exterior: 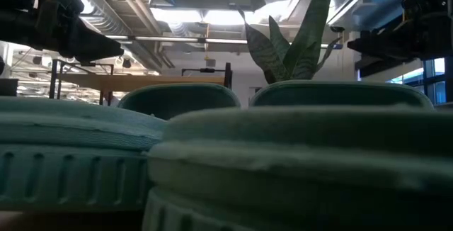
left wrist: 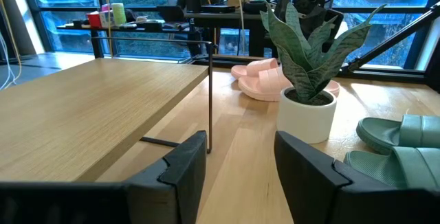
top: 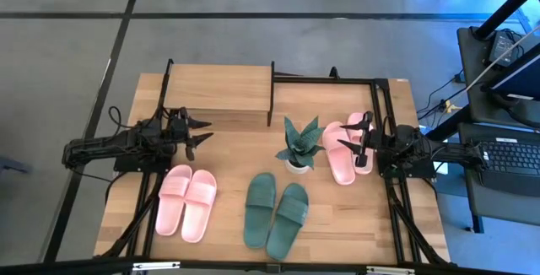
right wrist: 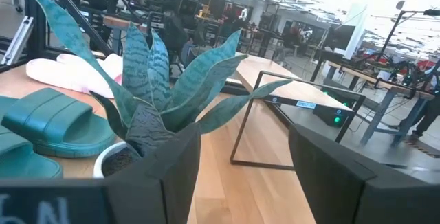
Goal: Pick and place slides into the shelf
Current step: Put the pink slipper under the shelf
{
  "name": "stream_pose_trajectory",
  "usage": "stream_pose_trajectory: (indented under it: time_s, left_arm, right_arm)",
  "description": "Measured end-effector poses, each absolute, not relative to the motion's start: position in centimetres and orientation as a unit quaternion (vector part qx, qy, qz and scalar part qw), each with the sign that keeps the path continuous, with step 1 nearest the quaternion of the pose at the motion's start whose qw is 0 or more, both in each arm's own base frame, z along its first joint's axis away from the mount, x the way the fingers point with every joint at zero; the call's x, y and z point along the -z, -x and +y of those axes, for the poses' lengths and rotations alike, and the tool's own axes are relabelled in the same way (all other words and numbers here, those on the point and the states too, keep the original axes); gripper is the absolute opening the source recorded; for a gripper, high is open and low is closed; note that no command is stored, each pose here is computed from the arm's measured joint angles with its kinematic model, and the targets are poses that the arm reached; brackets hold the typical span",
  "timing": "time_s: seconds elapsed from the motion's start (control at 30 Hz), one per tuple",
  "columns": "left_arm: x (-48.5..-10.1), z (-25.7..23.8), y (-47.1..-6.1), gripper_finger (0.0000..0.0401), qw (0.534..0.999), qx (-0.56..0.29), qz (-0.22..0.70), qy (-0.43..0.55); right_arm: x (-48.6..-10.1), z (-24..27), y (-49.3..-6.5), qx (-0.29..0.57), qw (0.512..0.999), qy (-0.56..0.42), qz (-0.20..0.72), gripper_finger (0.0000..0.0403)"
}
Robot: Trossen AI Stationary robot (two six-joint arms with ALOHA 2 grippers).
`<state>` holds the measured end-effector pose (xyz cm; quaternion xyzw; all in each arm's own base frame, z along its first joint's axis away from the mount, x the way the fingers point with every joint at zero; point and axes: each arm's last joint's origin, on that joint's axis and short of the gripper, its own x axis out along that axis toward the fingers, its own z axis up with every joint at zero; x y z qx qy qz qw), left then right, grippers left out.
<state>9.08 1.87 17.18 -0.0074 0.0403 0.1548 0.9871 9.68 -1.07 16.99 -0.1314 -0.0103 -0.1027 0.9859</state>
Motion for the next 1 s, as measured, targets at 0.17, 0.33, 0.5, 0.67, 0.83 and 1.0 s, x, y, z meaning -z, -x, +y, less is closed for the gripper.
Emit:
stream_pose_trajectory:
  time_s: [0.17,0.33,0.5,0.67,0.83,1.0]
  left_arm:
    - [-17.18,1.87,-9.08,0.0163,0.987,-0.155,0.040,0.008]
    - [-17.18,1.87,-9.08,0.0163,0.987,-0.155,0.040,0.008]
    - [-17.18,1.87,-9.08,0.0163,0.987,-0.155,0.040,0.008]
    - [-17.18,1.87,-9.08,0.0163,0.987,-0.155,0.040,0.007]
    - [-17.21,1.87,-9.09,0.0163,0.987,-0.155,0.039,0.008]
    - [-17.23,1.87,-9.09,0.0163,0.987,-0.155,0.037,0.011]
  right_arm:
    - [-17.08,-1.07,-9.67,0.103,0.990,0.095,-0.018,0.0221]
    - [-17.24,-1.07,-9.66,0.103,0.992,0.068,-0.030,0.0221]
    - [-17.22,-1.07,-9.67,0.103,0.993,0.053,-0.030,0.0221]
    - [-17.22,-1.07,-9.67,0.102,0.993,0.053,-0.030,0.0221]
    - [-17.23,-1.07,-9.66,0.102,0.993,0.045,-0.031,0.0221]
    - [-17.22,-1.07,-9.66,0.101,0.994,0.014,-0.034,0.0221]
